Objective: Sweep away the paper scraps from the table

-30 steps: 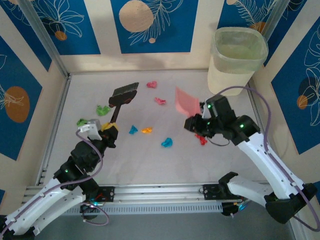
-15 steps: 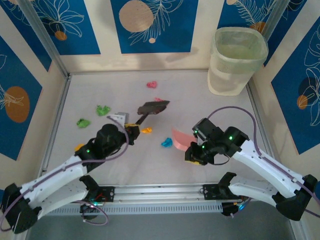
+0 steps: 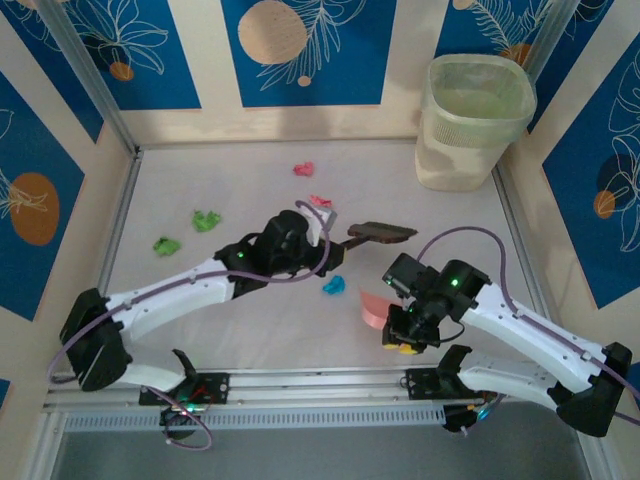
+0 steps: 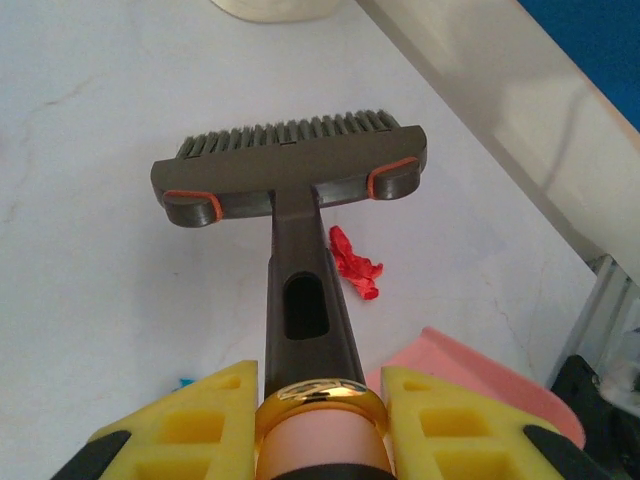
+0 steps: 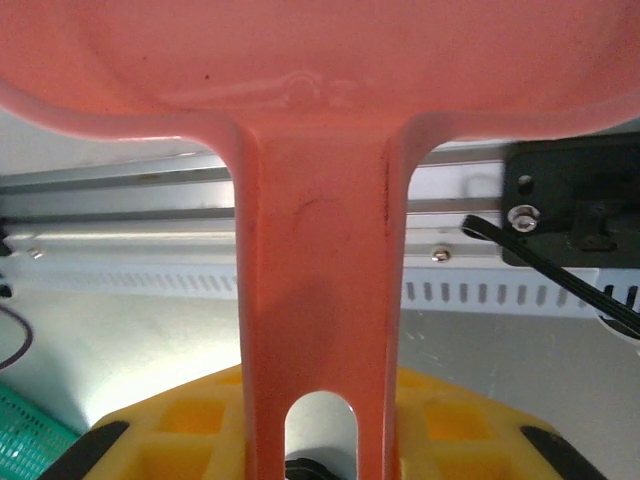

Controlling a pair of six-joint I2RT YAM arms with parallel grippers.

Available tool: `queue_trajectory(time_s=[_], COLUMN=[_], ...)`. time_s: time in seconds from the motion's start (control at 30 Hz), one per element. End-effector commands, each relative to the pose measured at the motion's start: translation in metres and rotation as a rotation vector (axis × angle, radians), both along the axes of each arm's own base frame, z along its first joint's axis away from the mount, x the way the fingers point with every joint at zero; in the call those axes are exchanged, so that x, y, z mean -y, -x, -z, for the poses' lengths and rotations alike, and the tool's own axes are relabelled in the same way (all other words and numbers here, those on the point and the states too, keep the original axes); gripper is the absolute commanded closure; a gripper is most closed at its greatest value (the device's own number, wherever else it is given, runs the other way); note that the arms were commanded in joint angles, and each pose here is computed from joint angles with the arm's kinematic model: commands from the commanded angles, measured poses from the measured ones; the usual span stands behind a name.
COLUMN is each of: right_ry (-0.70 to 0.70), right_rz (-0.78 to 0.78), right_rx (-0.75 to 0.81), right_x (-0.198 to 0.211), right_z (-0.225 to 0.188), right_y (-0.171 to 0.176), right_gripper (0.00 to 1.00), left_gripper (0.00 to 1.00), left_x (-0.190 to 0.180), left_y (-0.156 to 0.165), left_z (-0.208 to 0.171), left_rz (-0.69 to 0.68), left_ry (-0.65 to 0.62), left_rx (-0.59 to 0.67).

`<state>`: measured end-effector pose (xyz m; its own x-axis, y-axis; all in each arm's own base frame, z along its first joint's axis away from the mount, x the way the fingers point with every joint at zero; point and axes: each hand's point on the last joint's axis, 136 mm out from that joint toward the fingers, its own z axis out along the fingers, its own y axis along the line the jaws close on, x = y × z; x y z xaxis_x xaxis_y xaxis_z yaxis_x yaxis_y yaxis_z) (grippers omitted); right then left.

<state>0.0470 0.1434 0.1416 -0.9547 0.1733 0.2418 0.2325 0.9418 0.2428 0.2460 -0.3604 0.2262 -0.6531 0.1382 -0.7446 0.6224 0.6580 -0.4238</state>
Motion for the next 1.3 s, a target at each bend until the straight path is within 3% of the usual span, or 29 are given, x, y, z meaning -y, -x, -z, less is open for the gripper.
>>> queue_trajectory(time_s=[0.0,0.4,0.83,1.27], right_ry=[0.061,0.198,0.288,0.431], right_rz=[0.062,0.103,0.137,0.147], right_rx=[-0.042,0.005,0.119,0.261], right_x=[0.007,0.006,0.003,0.017], right_z=[0.016,0.053,0.084,0.108], right_y=[0.005,-0.028,-0.074,-0.097], right_gripper=[1.0,1.0,1.0,1.0], left_gripper=[1.0,1.0,1.0,1.0], left_x=[0.014,0.045,0.036,0.028], left_y=[0.001,0.021,0.046,0.045], left_z=[0.003,0.034,0.045,0.042], left_rz=[0.041,0.136,0.227,0.222], left_ry=[-0.053,-0.111,-0.151,-0.162], left_rx=[-0.035,-0.158,-0.22,-0.176])
